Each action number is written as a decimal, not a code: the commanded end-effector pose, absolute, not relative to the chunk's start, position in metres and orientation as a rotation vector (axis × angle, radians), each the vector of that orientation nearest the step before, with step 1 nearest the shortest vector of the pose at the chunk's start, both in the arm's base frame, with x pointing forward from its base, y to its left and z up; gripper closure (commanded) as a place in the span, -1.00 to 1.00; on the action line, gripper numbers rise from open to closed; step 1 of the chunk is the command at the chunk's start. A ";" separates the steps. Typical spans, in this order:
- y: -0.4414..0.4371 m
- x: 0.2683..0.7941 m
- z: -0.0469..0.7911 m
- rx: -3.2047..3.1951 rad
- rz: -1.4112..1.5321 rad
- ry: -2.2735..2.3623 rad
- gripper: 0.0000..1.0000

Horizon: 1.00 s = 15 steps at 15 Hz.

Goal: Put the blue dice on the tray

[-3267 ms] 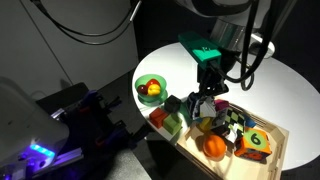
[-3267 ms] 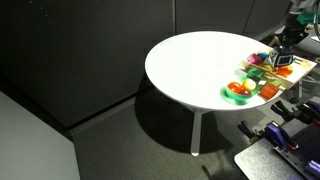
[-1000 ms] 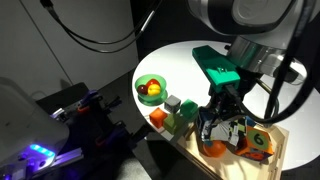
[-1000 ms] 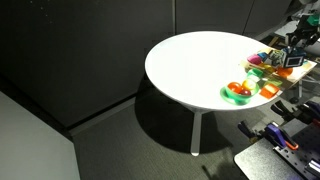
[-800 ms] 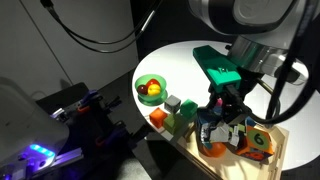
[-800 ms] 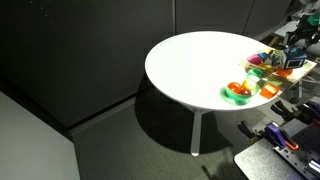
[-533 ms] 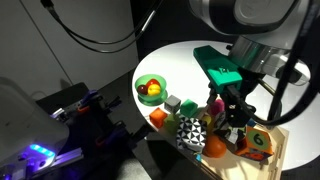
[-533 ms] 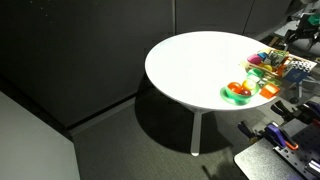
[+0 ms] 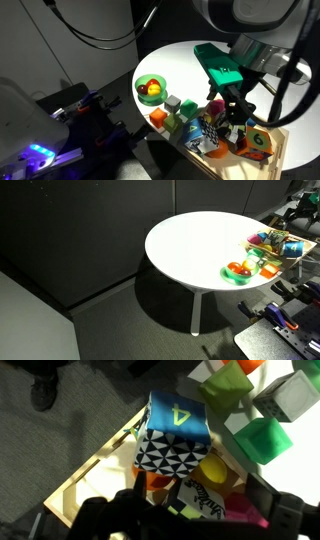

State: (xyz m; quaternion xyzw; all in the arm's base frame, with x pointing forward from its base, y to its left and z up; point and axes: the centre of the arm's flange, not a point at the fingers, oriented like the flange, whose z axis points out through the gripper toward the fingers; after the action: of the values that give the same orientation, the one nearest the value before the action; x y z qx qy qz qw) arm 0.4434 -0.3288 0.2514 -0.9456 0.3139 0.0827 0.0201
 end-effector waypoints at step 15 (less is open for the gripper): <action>-0.238 0.436 0.254 -3.200 0.260 0.301 -1.00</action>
State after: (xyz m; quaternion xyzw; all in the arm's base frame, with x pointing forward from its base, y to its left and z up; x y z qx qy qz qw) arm 0.4525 -0.2622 0.2503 -0.9860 0.1383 0.0919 -0.0156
